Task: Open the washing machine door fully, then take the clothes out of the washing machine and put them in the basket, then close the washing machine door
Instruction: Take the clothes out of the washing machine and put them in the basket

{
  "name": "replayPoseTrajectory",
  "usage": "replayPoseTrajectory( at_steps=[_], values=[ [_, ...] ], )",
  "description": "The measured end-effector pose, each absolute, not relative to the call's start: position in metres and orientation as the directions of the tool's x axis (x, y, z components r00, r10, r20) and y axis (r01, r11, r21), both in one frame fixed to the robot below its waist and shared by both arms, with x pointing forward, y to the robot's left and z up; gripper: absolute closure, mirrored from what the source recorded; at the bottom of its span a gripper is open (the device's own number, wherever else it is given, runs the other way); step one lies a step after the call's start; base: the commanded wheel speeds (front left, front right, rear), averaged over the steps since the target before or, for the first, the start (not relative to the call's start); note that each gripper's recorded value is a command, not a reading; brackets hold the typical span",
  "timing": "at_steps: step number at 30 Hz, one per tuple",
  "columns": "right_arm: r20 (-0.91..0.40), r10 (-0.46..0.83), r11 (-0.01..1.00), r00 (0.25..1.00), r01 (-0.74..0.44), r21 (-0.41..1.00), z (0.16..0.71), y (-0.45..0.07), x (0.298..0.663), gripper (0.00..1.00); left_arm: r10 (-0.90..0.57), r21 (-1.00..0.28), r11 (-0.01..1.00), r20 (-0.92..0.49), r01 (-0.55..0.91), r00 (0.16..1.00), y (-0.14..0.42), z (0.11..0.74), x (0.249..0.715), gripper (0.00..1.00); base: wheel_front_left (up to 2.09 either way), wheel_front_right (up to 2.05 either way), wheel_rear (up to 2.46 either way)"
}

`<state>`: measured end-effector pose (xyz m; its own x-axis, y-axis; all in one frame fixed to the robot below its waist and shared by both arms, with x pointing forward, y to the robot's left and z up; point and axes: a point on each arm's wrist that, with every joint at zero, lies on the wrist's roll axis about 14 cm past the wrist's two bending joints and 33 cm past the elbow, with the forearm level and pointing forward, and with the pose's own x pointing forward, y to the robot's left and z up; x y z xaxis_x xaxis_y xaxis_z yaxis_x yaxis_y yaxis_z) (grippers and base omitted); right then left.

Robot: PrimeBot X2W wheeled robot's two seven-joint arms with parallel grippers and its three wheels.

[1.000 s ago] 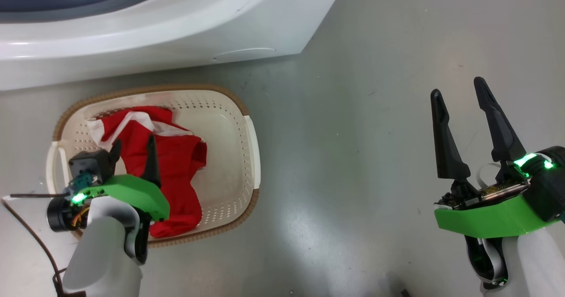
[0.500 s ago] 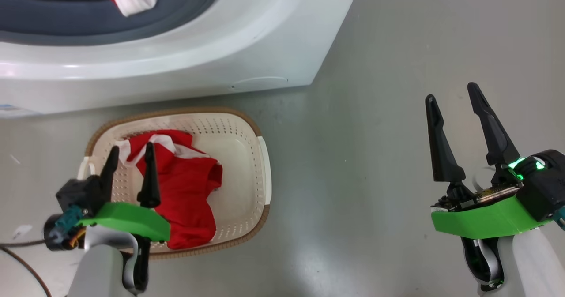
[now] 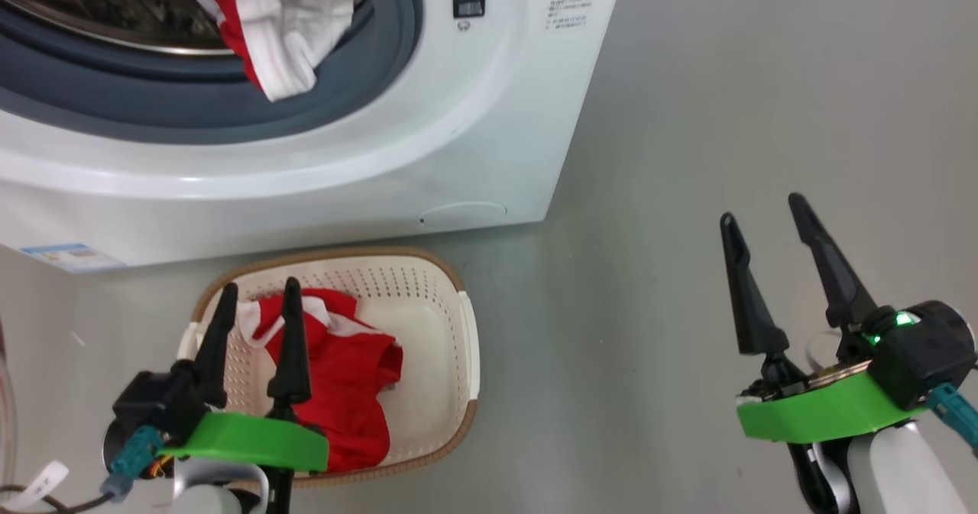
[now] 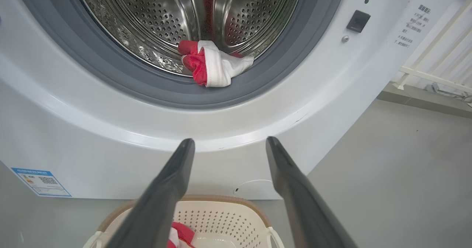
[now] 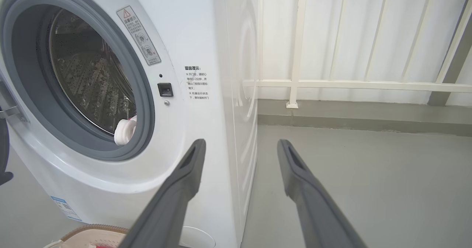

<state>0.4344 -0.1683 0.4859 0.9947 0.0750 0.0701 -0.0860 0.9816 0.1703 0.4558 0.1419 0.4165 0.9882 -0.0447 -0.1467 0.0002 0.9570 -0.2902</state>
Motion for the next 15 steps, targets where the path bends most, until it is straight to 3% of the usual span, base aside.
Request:
replayPoseTrajectory(
  at_steps=[15],
  values=[
    [0.125,0.094,0.985,0.988,-0.110,0.132,0.514,-0.163,0.400,0.00,0.015,-0.248,0.969,0.052,-0.002,0.999,0.156,0.494,0.419,0.00,0.00,0.00,0.00]
  ],
)
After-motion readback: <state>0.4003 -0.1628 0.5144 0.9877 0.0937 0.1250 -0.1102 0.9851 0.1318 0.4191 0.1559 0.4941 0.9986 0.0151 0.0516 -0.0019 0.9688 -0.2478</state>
